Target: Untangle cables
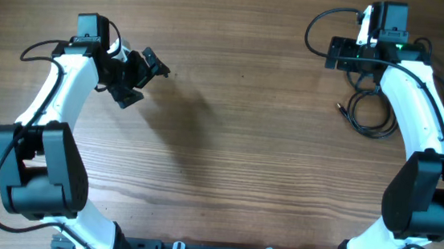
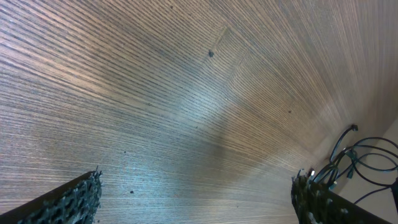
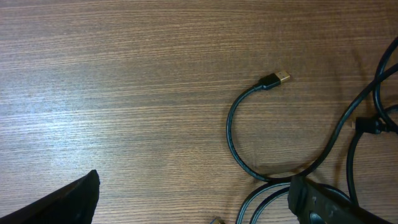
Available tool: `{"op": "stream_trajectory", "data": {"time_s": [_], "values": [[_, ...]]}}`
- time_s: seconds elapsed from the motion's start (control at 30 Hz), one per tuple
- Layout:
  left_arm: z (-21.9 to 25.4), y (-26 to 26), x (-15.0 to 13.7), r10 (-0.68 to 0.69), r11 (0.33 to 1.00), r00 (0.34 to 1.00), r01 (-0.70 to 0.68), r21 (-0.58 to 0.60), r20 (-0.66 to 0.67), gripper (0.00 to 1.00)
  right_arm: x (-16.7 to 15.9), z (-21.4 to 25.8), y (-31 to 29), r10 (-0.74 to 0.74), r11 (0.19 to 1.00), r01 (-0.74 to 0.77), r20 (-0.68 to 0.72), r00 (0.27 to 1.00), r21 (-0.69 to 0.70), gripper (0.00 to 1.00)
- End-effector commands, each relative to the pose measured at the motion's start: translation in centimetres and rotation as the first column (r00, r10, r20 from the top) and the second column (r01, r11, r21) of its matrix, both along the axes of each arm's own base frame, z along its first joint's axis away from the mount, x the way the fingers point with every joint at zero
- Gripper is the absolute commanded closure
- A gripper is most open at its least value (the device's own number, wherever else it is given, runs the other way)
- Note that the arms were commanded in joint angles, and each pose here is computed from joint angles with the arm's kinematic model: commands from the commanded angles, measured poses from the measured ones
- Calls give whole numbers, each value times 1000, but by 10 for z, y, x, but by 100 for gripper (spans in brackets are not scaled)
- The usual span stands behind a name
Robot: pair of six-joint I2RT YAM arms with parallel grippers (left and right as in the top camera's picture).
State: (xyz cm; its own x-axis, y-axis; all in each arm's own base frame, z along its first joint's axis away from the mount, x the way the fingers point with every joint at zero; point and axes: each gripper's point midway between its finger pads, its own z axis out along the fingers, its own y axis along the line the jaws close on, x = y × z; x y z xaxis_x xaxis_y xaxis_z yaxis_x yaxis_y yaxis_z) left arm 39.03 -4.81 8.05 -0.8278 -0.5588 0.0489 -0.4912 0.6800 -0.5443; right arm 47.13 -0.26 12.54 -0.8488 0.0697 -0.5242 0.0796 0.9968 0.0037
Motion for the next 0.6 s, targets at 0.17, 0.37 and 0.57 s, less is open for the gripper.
{"op": "stream_trajectory", "data": {"time_s": [0.17,0.37,0.57], "values": [[14,0,4,-12,1000,999,11,7,45,0,-7,68,16,32,999,-35,153,988,18,0],[14,0,4,-12,1000,999,11,7,45,0,-32,156,19,38,999,-47,349,936,19,0],[14,0,4,-12,1000,999,11,7,45,0,-87,253,-23,-83,984,158,568,819,-83,0]]}}
